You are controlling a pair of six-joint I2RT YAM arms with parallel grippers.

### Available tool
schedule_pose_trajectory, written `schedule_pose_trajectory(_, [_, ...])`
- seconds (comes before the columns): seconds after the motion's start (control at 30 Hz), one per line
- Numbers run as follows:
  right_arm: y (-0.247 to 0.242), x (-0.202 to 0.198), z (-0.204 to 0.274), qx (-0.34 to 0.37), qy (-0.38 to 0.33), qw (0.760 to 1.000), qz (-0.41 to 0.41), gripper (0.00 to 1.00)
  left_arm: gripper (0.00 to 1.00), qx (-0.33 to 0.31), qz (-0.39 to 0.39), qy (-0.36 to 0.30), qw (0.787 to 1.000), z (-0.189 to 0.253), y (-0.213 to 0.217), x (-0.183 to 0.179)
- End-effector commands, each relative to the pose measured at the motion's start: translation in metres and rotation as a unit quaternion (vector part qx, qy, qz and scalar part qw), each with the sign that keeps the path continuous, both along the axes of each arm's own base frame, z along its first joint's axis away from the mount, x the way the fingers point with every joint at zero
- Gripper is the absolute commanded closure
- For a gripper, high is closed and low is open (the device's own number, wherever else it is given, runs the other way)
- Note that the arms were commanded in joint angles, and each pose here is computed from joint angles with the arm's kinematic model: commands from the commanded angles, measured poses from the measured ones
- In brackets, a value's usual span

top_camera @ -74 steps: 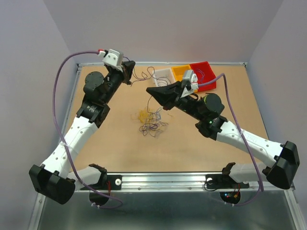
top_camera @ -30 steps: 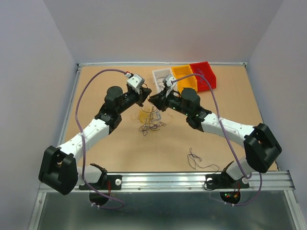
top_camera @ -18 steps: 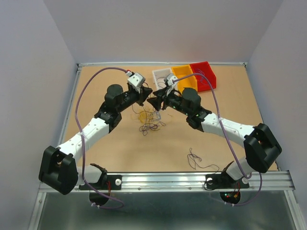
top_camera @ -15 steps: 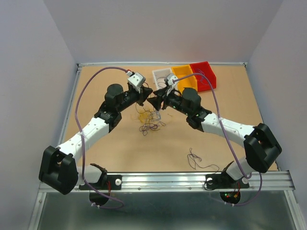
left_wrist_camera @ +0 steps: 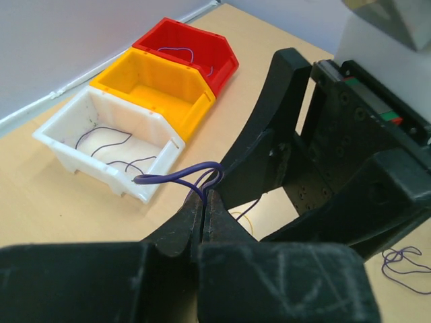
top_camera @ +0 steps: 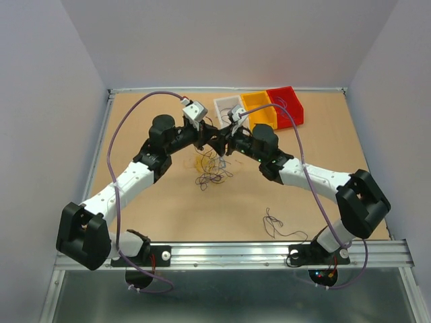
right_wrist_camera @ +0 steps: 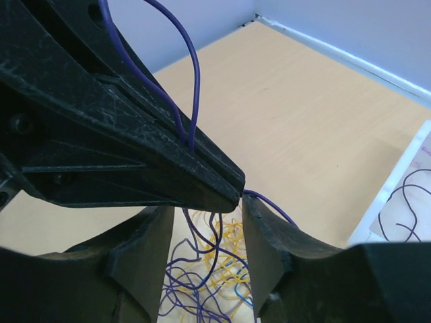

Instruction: Untangle the cables

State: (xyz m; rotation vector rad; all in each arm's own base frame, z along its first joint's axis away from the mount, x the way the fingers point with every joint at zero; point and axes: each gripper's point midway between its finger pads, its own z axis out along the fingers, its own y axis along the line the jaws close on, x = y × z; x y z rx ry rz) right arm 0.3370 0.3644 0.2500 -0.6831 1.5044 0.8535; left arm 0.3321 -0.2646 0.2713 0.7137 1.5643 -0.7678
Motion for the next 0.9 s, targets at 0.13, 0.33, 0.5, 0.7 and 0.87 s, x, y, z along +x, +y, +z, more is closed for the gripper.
schedule_pose_trajectory(0.13, [0.007, 0.004, 0.023, 0.024, -0.034, 0.999, 0.013, 0.78, 1.0, -0.026, -0.043, -0.024, 0.998, 0.034, -0.012, -0.009])
schedule_pose_trajectory(0.33, [0.002, 0.001, 0.026, 0.028, -0.033, 0.999, 0.007, 0.99, 0.95, -0.015, -0.01, -0.036, 0.999, 0.035, -0.003, 0.0])
schedule_pose_trajectory(0.5, [-0.018, 0.016, 0.029, 0.039, -0.008, 0.998, -0.044, 0.99, 0.36, -0.028, 0.035, -0.036, 0.998, 0.037, 0.023, 0.018])
schedule_pose_trajectory(0.7, [-0.07, 0.051, 0.048, 0.067, 0.012, 0.981, -0.182, 1.0, 0.1, -0.041, 0.057, -0.015, 0.997, 0.032, 0.04, 0.036])
schedule_pose_trajectory(0.87, [-0.111, 0.07, 0.086, 0.101, 0.001, 0.958, -0.267, 0.99, 0.07, -0.033, 0.073, -0.012, 0.997, 0.024, 0.045, 0.046])
